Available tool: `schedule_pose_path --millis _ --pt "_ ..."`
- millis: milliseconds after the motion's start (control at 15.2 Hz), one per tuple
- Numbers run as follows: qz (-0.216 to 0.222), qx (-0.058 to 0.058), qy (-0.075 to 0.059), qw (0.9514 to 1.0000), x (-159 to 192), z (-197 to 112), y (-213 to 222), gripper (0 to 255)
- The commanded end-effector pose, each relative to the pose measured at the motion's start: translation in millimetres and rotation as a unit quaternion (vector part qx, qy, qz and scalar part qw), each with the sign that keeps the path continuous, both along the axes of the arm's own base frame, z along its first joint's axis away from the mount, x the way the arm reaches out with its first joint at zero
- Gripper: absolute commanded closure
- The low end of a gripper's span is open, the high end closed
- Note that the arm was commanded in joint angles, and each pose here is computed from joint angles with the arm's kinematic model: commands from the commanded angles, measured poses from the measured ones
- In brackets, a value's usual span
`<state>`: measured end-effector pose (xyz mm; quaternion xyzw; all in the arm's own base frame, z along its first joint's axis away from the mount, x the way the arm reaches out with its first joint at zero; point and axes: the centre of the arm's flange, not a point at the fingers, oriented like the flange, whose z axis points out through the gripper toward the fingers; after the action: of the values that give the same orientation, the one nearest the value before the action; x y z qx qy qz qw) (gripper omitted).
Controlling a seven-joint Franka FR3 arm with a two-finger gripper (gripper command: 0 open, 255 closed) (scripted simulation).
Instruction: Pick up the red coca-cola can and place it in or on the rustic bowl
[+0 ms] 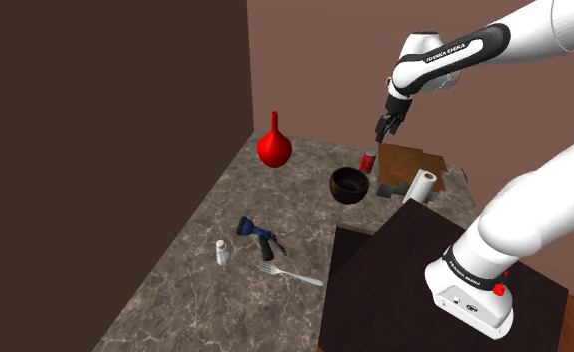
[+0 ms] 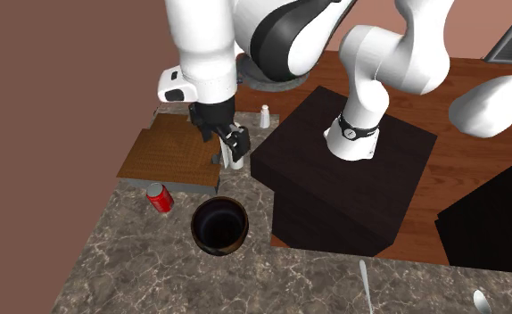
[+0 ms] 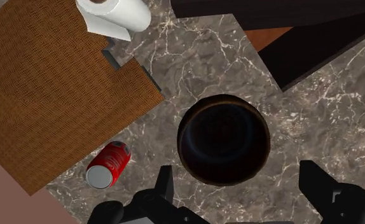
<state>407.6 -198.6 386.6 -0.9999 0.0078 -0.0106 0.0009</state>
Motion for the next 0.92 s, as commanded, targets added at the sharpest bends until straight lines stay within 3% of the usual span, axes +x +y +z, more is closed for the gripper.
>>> schedule_pose_path --millis 0,858 --pt "0.001 -0.001 0.0 1.0 8.3 -19.5 -17.0 0" --pt "0.008 -0.004 0.002 1.0 66.2 -140.9 -123.0 0"
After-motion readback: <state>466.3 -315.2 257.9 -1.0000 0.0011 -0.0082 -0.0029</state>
